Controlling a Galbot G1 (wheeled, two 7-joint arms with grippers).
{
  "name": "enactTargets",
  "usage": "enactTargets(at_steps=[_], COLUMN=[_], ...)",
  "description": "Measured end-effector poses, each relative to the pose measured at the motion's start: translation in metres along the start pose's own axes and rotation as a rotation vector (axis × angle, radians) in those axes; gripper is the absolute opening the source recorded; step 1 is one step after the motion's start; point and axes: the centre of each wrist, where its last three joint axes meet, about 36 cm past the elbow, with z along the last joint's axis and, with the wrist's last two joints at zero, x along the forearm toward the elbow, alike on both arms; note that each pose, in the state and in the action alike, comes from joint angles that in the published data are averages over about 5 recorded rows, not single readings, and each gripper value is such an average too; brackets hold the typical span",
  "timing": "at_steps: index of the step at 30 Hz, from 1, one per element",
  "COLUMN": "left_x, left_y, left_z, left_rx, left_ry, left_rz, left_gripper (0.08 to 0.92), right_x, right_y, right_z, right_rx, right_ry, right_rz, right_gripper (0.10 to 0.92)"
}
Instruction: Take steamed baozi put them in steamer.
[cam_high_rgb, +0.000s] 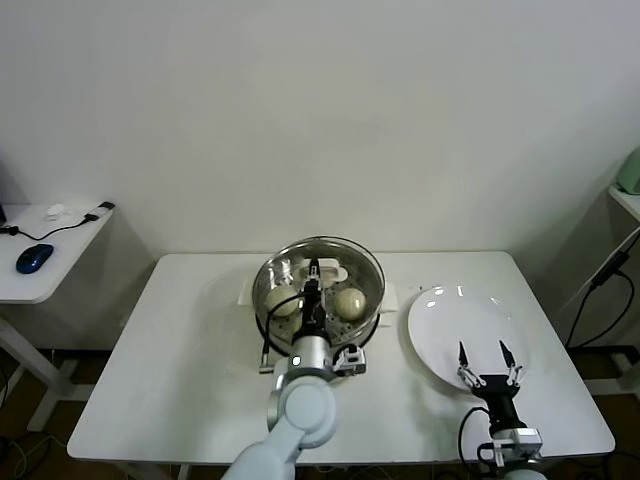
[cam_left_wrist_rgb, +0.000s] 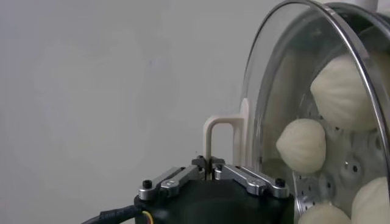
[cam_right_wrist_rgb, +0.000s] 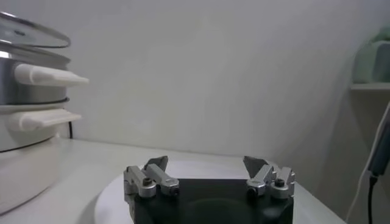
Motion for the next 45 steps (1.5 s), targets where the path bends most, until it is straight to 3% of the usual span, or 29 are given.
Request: enactTargets(at_steps=[19, 33, 42, 45], left_x=[-0.004, 0.016, 0.039, 0.043], left_y=[-0.017, 0.007, 0.030, 0.041], left_z=[0.005, 0.010, 0.042, 0.061], left_rx=[-0.034, 0.063, 0.198, 0.308], left_ry=[0.004, -0.044, -0.111, -0.128], left_rz=[0.011, 0.048, 0.044, 0.041], left_gripper=[0.149, 0.536, 0.783, 0.817], right_x=[-0.001, -0.003, 0.002, 0.002], right_y=[0.001, 0.004, 0.007, 0.007], right_z=[0.001, -0.005, -0.009, -0.011], right_rx=[0.006, 0.007, -0.021, -0.029], right_ry=[-0.019, -0.014, 0.006, 0.000], right_rz=[-0.002, -0.026, -0.017, -0.014], right_gripper=[0.823, 0.823, 0.823, 0.823])
